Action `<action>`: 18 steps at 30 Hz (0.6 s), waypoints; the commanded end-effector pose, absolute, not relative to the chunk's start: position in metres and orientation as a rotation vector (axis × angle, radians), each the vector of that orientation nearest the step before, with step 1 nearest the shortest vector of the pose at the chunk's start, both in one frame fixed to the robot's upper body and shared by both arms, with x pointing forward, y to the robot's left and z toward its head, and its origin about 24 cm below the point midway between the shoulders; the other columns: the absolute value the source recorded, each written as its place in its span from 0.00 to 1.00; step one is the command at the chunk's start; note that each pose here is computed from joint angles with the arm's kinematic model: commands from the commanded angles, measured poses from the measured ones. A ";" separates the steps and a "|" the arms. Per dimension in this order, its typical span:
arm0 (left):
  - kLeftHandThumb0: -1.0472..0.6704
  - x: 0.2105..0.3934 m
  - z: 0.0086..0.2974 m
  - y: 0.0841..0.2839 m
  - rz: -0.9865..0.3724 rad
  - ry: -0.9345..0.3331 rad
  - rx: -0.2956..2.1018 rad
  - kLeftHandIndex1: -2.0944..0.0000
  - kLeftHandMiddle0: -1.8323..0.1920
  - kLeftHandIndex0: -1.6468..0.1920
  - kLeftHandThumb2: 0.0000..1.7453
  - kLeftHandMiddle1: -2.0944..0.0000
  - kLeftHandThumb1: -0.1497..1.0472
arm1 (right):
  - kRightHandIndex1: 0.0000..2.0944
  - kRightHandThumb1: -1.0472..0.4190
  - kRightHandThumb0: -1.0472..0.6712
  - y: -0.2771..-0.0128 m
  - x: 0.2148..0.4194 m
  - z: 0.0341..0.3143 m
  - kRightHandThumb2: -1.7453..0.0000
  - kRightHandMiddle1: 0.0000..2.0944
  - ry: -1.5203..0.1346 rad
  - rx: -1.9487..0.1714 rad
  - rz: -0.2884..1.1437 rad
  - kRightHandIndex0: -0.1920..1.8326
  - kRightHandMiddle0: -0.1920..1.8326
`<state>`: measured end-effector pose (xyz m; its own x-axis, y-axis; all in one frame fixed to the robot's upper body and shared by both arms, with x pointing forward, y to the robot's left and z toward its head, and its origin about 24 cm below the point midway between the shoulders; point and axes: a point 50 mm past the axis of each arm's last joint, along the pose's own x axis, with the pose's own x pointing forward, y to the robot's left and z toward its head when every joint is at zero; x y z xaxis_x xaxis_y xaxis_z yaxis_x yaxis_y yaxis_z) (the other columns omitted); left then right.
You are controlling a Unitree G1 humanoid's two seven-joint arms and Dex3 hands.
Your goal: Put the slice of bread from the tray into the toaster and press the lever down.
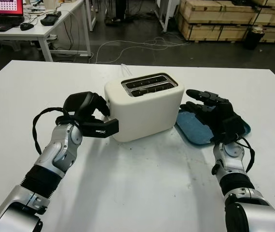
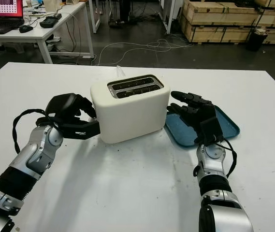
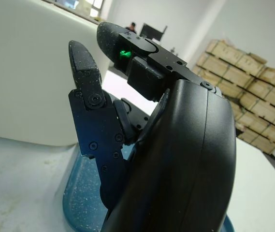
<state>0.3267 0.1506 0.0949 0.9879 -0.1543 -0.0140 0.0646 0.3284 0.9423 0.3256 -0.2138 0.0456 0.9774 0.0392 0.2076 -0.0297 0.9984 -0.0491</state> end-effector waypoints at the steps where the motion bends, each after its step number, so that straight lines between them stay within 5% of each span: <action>1: 0.42 0.285 0.020 0.112 -0.568 0.182 1.188 0.93 0.52 0.38 0.23 0.59 0.89 | 0.02 0.15 0.39 -0.214 0.332 0.060 1.00 0.00 -0.276 -0.059 0.039 0.72 0.64; 3: 0.42 0.285 0.031 0.114 -0.513 0.126 1.140 0.92 0.49 0.33 0.23 0.60 0.89 | 0.02 0.15 0.39 -0.214 0.332 0.060 1.00 0.00 -0.276 -0.063 0.041 0.72 0.64; 5: 0.41 0.284 0.043 0.119 -0.428 0.043 1.091 0.86 0.47 0.29 0.23 0.48 0.89 | 0.02 0.15 0.39 -0.214 0.332 0.060 1.00 0.00 -0.278 -0.062 0.042 0.72 0.64; 8: 0.37 0.283 0.067 0.130 -0.309 -0.086 1.014 0.59 0.56 0.46 0.20 0.27 0.89 | 0.02 0.15 0.40 -0.213 0.332 0.060 1.00 0.00 -0.279 -0.063 0.039 0.73 0.64; 12: 0.33 0.283 0.094 0.144 -0.187 -0.220 0.940 0.40 0.57 0.58 0.10 0.26 0.89 | 0.02 0.15 0.40 -0.213 0.332 0.061 1.00 0.00 -0.280 -0.056 0.041 0.73 0.64; 18: 0.35 0.282 0.117 0.161 -0.092 -0.316 0.916 0.38 0.54 0.56 0.01 0.27 0.87 | 0.01 0.15 0.40 -0.212 0.333 0.060 1.00 0.00 -0.278 -0.041 0.048 0.73 0.64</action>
